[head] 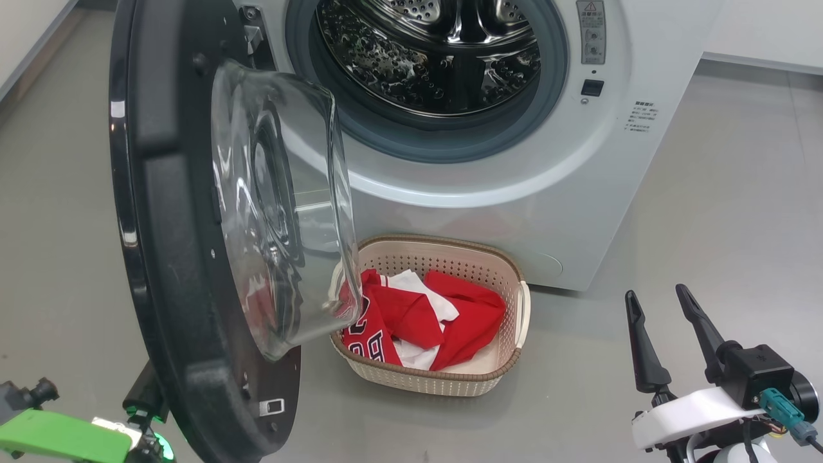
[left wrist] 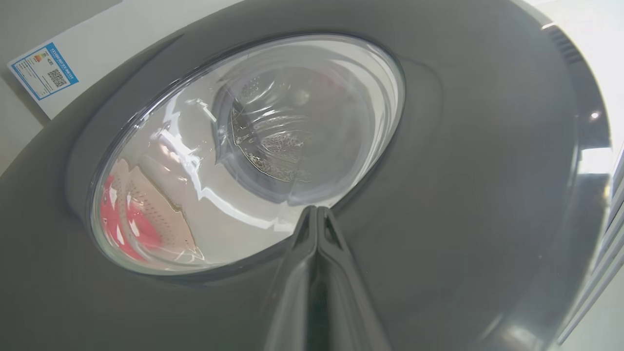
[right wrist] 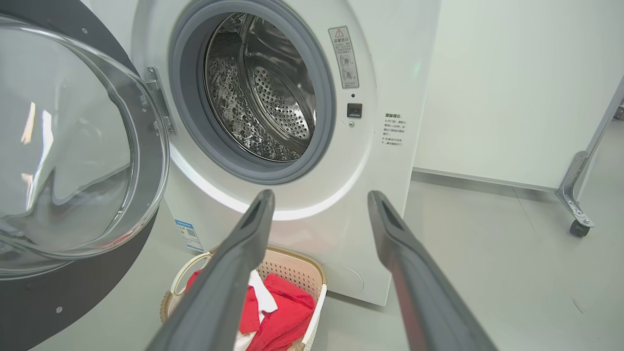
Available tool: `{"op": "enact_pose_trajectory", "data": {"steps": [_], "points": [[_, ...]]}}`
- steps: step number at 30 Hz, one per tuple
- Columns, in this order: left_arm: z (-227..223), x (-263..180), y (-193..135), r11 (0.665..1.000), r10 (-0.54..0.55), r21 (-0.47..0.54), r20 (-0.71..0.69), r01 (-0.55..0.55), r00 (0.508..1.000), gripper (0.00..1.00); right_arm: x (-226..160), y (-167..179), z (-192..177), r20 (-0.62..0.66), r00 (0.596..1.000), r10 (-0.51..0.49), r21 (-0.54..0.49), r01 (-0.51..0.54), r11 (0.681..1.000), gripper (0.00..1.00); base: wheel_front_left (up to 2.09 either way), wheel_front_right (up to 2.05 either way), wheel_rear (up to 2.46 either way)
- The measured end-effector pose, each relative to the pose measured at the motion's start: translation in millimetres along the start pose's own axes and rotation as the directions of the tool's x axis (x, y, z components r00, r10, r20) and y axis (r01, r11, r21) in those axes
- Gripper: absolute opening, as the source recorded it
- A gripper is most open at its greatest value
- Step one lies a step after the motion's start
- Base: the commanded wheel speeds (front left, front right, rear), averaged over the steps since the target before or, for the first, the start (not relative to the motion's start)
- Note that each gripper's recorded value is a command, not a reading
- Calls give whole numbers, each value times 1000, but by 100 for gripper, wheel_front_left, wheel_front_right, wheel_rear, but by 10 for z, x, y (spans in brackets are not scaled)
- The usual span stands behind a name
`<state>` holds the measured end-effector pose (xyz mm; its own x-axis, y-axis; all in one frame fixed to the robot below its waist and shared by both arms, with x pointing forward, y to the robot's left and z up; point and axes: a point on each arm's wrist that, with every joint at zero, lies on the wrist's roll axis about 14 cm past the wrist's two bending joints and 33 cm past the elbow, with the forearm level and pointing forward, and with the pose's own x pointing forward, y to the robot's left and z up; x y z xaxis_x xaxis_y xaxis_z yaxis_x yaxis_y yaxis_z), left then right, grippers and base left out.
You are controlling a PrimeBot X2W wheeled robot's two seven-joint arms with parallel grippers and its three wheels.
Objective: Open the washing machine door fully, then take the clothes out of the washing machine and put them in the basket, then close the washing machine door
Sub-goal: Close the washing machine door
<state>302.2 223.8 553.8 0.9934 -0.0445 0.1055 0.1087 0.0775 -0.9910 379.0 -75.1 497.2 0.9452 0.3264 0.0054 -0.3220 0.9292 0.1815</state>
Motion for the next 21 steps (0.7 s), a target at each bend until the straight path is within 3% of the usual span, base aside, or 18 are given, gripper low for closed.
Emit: {"op": "enact_pose_trajectory", "data": {"steps": [21], "points": [[-604,136,-140,996,-65,-71,-237,49,969,0,28,-61,-4,-2,1000,-13,12,13,1000,100,0,0,0]]}}
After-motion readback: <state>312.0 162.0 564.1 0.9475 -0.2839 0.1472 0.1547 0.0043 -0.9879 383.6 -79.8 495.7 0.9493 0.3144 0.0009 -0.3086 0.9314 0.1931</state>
